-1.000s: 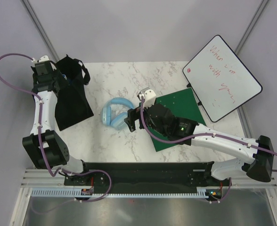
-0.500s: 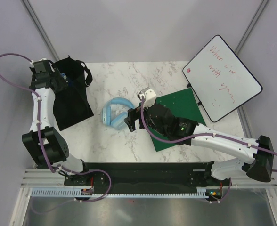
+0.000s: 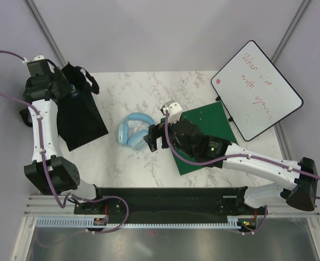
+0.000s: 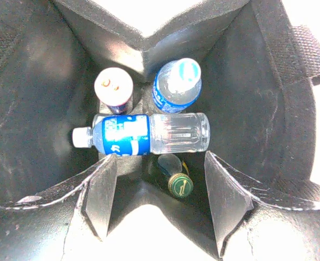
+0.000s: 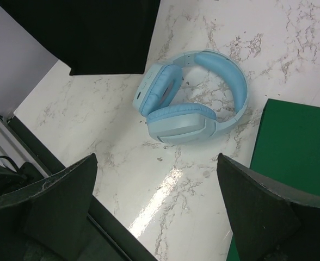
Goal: Place the beverage into the canvas bag
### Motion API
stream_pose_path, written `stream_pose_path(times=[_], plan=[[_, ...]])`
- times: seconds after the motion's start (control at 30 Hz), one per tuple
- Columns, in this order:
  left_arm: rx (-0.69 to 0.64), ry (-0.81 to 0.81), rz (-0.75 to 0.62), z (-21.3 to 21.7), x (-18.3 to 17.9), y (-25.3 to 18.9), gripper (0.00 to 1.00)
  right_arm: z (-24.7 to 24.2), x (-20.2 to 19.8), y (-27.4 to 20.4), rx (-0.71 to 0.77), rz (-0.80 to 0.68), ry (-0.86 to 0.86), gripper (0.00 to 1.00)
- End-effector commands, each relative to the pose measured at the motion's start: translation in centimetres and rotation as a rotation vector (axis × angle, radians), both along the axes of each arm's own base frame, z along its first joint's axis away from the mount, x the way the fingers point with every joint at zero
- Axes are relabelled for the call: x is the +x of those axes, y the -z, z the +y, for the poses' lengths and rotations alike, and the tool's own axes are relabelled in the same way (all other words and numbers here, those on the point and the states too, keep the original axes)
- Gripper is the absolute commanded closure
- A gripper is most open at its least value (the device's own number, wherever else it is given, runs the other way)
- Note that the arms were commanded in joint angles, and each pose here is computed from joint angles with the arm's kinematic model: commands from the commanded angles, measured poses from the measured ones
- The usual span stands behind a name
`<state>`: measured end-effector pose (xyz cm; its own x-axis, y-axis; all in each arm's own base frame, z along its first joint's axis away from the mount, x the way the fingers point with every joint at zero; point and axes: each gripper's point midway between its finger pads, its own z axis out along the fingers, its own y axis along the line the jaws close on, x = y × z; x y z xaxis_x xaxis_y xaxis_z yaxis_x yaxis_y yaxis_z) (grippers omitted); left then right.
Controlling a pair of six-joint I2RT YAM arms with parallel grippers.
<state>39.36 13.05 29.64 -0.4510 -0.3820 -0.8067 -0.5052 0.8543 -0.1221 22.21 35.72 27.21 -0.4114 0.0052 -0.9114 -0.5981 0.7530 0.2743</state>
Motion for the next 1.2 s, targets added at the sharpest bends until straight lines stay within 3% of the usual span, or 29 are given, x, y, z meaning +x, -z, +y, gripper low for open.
stream_pose_path(times=[0.0,0.17,0.37,0.57,0.67,0.8,1.03,1.17], plan=[[0.049,0.026,-0.058,-0.3,-1.0,-3.4,0.29,-0.3,0.1,-2.2,0.066,-0.019,0.020,0.02],[0.034,0.078,-0.116,-1.4,-1.0,-5.5,0.28,-0.4,0.2,-2.3,0.065,-0.018,0.029,0.02],[0.014,0.232,-0.295,-5.4,-2.3,-12.1,0.25,-1.1,0.5,-2.9,0.047,-0.026,0.055,0.02],[-0.036,0.478,-0.394,-13.6,-4.2,-15.1,0.07,-3.4,0.5,-4.9,0.042,-0.039,0.118,0.02],[-0.070,0.642,-0.399,-19.3,-5.6,-14.7,0.02,-5.2,0.6,-5.4,0.035,-0.041,0.178,0.02],[-0.158,0.808,-0.415,-23.7,-8.6,-12.3,0.00,-8.3,0.9,-5.6,0.014,-0.034,0.295,0.02],[-0.355,1.037,-0.447,-28.0,-14.4,-7.7,0.00,-12.1,0.2,-5.9,0.038,-0.015,0.392,0.02],[-0.419,1.059,-0.411,-28.5,-16.3,-4.3,0.00,-13.2,-0.4,-5.8,0.052,-0.005,0.397,0.02]])
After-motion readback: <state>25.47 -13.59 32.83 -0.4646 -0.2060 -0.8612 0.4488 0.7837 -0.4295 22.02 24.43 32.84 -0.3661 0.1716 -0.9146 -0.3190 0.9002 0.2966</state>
